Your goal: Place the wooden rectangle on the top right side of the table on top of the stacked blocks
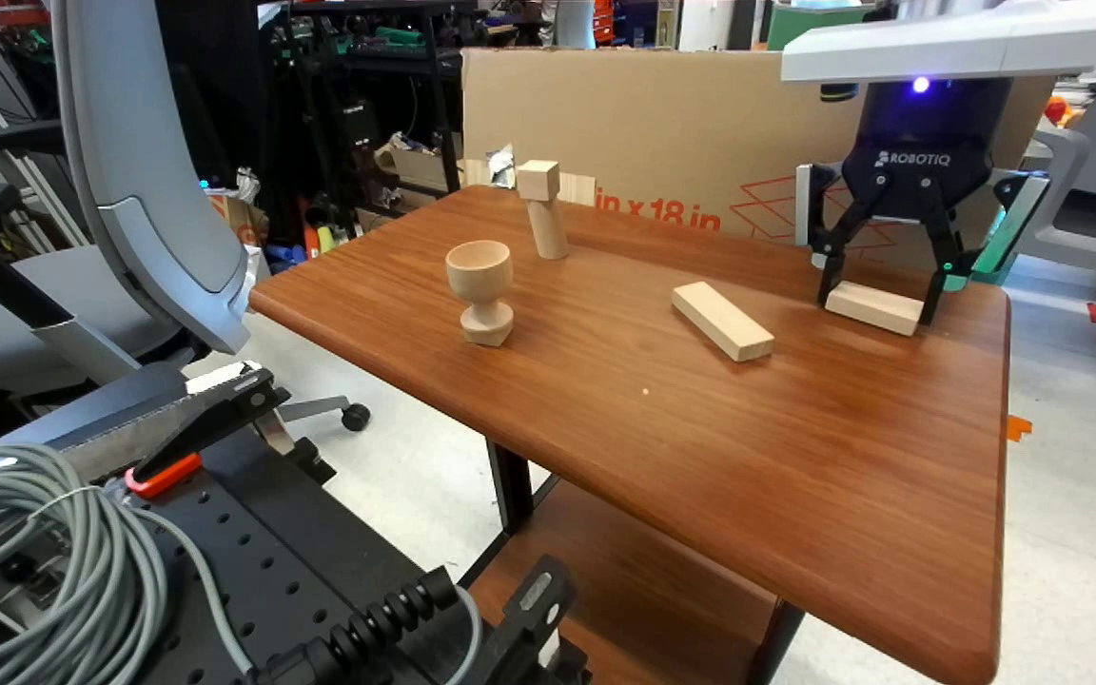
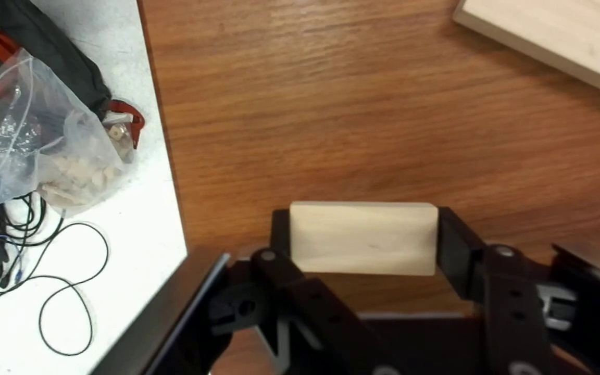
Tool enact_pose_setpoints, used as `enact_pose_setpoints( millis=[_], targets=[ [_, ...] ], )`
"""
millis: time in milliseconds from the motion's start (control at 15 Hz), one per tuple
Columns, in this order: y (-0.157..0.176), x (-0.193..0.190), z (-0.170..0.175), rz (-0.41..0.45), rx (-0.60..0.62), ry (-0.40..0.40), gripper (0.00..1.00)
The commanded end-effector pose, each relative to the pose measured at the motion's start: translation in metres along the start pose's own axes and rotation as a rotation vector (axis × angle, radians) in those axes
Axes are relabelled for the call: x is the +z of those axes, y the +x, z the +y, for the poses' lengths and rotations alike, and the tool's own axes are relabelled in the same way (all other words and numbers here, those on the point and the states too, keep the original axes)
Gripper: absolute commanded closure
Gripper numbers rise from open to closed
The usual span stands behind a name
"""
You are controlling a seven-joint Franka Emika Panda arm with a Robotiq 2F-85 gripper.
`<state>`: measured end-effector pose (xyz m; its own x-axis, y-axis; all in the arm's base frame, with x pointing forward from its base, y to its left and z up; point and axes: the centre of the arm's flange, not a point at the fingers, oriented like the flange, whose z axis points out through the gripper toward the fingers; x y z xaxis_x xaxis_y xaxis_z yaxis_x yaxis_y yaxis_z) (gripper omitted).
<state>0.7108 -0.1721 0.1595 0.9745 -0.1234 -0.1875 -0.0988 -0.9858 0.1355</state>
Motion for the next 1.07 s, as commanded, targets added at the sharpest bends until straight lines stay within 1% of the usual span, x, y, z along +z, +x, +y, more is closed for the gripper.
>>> enact_pose_setpoints(
  millis=[0, 267, 533, 733, 1000],
  targets=[
    [-0.016, -0.026, -0.008, 0.009, -0.03, 0.013, 0.58],
    [-0.042, -0.074, -0.038, 0.054, -0.06, 0.029, 0.58],
    [-0.064, -0.114, -0.084, 0.069, -0.095, 0.038, 0.58],
    [-0.083, -0.127, -0.122, 0.058, -0.129, 0.047, 0.58],
    [-0.106, -0.133, -0.165, 0.047, -0.161, 0.049, 0.58]
  ],
)
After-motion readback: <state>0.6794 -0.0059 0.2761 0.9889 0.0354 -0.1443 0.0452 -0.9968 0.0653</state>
